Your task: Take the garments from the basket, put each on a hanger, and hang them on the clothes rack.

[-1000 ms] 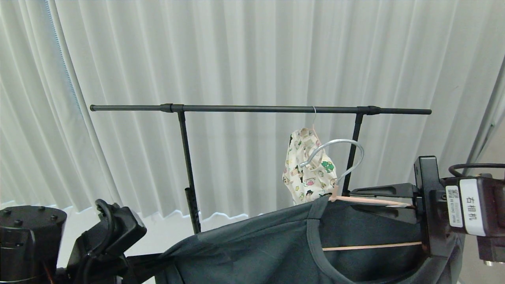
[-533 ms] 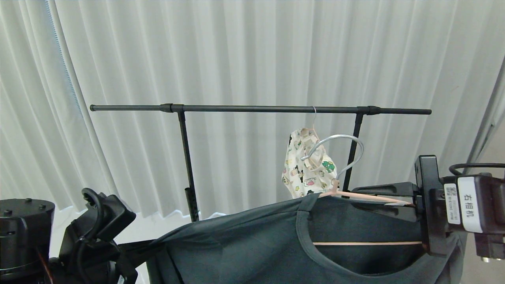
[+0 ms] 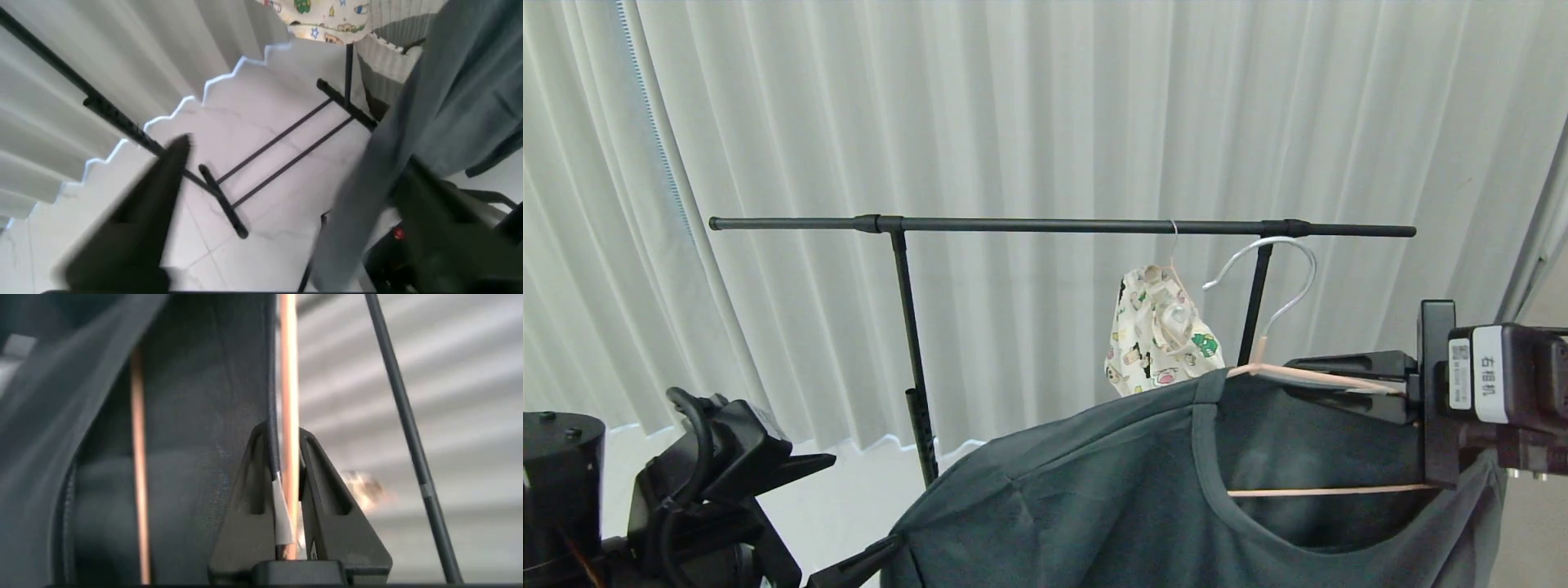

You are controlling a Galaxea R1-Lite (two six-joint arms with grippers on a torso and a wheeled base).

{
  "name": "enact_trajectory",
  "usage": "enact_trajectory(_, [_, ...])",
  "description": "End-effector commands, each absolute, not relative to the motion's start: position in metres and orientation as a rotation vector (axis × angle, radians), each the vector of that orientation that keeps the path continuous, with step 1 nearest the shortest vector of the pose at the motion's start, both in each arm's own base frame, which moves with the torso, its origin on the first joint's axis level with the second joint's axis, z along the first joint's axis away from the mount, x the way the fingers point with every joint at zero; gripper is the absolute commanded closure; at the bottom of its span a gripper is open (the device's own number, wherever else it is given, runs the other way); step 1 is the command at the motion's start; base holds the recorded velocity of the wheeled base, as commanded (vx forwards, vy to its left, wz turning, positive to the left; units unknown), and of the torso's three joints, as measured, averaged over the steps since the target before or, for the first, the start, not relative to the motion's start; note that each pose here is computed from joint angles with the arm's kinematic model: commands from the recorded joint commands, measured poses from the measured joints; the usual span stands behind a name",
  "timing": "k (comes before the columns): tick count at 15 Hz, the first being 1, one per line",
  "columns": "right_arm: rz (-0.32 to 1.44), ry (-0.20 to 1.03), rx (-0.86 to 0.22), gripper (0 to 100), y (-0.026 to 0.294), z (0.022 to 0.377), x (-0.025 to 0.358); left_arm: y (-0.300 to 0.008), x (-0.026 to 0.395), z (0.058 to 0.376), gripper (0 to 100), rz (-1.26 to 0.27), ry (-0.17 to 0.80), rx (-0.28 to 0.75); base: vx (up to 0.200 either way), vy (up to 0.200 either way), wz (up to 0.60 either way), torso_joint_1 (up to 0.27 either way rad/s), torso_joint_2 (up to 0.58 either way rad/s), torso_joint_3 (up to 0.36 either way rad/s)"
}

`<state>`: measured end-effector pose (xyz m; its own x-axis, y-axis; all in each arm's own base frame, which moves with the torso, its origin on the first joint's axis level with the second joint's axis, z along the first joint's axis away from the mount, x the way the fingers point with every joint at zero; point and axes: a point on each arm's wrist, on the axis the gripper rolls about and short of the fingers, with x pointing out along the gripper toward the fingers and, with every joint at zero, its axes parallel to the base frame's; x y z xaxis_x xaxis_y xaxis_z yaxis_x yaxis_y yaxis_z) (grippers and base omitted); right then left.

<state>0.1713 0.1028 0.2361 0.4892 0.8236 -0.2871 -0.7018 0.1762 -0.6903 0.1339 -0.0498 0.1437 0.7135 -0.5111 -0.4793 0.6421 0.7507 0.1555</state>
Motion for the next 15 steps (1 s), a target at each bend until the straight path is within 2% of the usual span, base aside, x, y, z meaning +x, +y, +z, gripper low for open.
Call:
enact_trajectory(1, [0.988,-0.138,-0.88,100,0.083,0.239,0.176,-0.049,0.13,0.149,0,-0.65,0.396,0.324,0.0,0.0,0.0,0.0,0.0,0.0])
enact_trajectory(6, [0.827,-0.07,-0.878,100,0.051,0.24,0.182,-0.055,0.137,0.174,0,-0.661,0.316,0.257,0.0,0.0,0.0,0.0,0.0,0.0])
enact_trajectory(7, [0.766,-0.025,-0.873,100,0.038,0.235,0.182,-0.056,0.141,0.181,0,-0.658,0.297,0.249,0.0,0.0,0.0,0.0,0.0,0.0])
enact_trajectory(11, [0.529,0.112,-0.848,100,-0.011,0.226,0.181,-0.058,0.147,0.18,0,-0.656,0.313,0.249,0.0,0.0,0.0,0.0,0.0,0.0])
enact_trajectory(15, [0.378,0.186,-0.84,100,-0.036,0.226,0.179,-0.059,0.153,0.177,0,-0.649,0.334,0.257,0.0,0.0,0.0,0.0,0.0,0.0])
